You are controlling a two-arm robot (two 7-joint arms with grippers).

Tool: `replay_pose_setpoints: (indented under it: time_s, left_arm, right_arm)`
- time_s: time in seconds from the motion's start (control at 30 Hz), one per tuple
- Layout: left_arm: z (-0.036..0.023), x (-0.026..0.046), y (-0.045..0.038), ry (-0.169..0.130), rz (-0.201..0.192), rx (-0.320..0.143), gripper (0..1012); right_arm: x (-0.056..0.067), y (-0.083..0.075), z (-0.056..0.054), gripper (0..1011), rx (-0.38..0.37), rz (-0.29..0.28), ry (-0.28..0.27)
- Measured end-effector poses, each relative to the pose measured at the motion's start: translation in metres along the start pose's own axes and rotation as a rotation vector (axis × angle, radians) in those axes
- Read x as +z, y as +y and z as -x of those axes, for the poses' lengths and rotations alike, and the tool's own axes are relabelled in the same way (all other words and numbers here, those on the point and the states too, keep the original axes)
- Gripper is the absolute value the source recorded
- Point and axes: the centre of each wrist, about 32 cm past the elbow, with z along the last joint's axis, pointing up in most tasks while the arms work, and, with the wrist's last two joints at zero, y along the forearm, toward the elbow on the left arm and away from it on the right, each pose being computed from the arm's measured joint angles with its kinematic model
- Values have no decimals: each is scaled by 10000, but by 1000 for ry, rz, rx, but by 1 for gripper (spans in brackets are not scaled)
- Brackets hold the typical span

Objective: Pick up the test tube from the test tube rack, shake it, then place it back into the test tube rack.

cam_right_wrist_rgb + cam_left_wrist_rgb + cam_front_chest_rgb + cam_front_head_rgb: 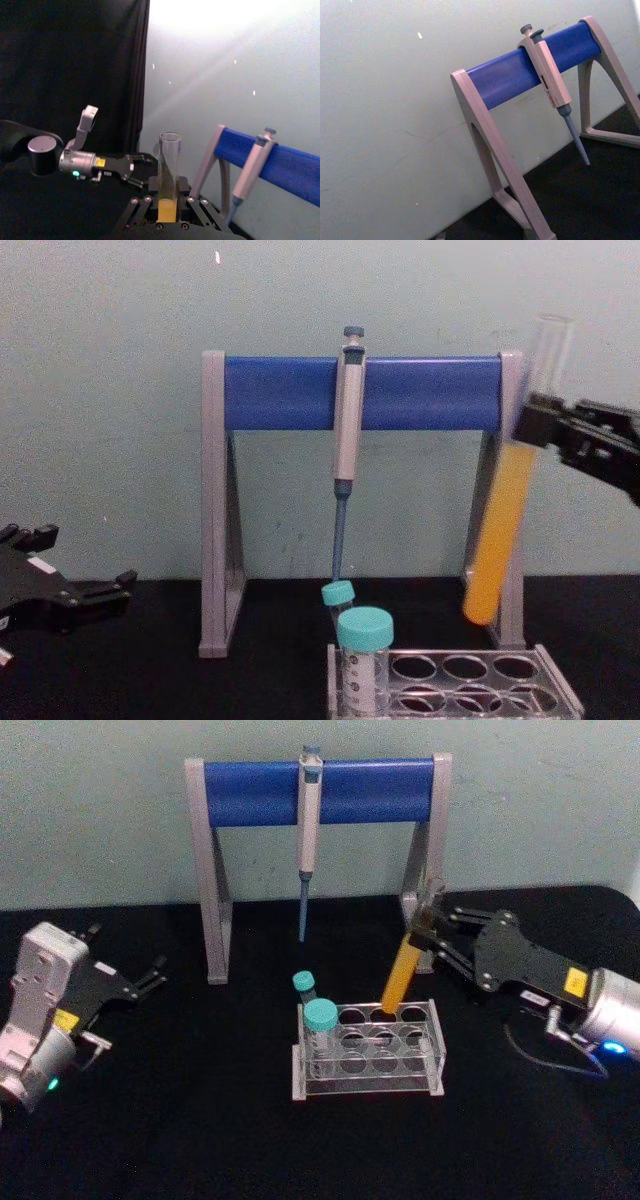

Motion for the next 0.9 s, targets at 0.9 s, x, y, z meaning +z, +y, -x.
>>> replay_pose_setpoints:
  time_s: [0.9]
  left_arm:
    - [0, 0, 0, 0, 0, 0, 1001]
  right_arm:
    - [-32, 190, -215, 224, -251, 89, -58]
